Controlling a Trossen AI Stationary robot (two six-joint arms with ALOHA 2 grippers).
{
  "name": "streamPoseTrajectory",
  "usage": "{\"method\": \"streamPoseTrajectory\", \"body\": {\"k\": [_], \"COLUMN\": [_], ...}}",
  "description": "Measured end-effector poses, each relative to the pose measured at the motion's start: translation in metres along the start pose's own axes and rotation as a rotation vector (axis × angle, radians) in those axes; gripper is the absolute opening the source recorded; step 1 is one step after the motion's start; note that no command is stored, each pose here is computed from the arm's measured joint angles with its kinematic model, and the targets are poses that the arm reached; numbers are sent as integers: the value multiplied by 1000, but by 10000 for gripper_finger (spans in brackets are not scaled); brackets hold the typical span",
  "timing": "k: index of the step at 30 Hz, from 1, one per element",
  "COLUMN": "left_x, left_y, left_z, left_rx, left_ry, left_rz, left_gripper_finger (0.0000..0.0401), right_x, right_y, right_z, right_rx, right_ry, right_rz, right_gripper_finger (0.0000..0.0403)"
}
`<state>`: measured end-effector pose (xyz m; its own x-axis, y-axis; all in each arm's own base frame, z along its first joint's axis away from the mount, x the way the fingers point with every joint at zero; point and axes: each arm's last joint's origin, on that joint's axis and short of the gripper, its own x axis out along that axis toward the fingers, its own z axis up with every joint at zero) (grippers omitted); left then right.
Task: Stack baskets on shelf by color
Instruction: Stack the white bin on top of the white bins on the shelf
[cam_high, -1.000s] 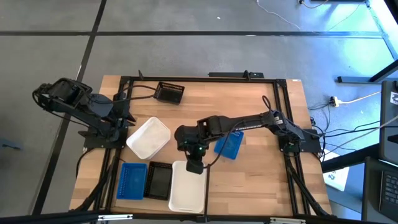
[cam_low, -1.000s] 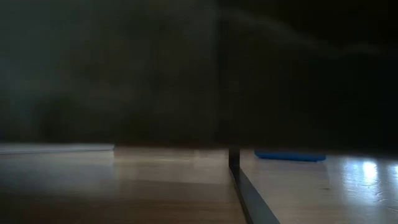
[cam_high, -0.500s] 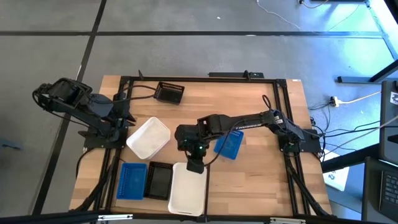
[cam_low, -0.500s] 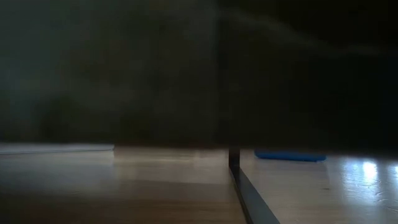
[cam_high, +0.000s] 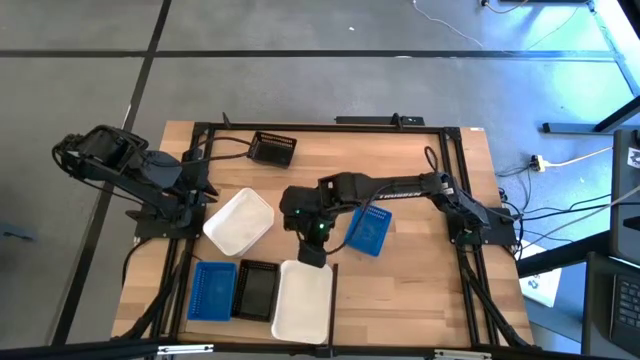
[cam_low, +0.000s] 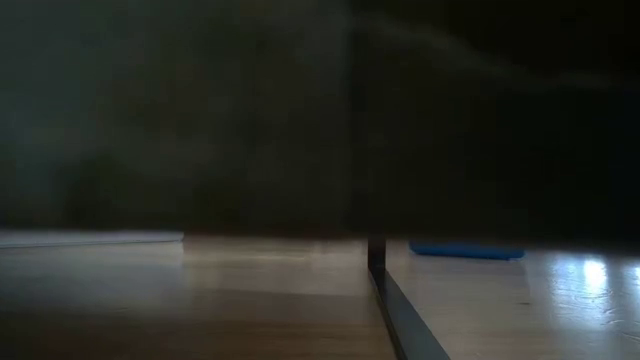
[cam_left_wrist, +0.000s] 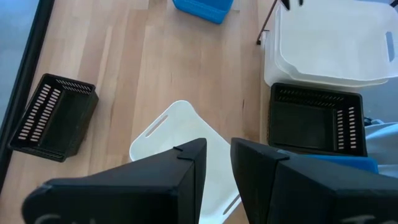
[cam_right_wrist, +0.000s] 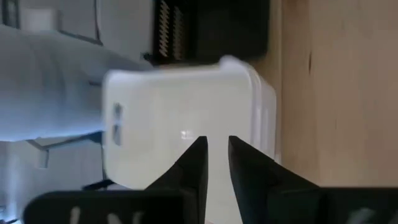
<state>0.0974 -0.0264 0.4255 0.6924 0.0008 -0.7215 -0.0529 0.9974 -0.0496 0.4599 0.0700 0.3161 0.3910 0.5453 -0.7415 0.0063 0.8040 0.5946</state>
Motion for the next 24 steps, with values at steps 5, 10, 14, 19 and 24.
{"method": "streamPoseTrajectory", "body": {"k": [5, 10, 14, 19, 24], "left_x": [0, 0, -1, 0, 0], "left_y": [0, 2, 7, 13, 18], "left_z": [-1, -3, -7, -8, -8], "left_rx": [-59, -172, -319, -508, -618], "left_ry": [7, 14, 9, -16, -45], "left_rz": [3, 54, 171, 268, 327], "left_gripper_finger": [66, 66, 66, 66, 66], "right_x": [-36, -77, -105, -131, -148], "right_y": [12, 21, 27, 29, 26], "right_z": [2, -19, -39, -54, -67], "right_rx": [-80, -52, -36, -33, -59], "right_ry": [-104, -157, -183, -227, -186], "right_rz": [-27, -304, -527, -733, -895], "right_gripper_finger": [62, 62, 62, 62, 62]}}
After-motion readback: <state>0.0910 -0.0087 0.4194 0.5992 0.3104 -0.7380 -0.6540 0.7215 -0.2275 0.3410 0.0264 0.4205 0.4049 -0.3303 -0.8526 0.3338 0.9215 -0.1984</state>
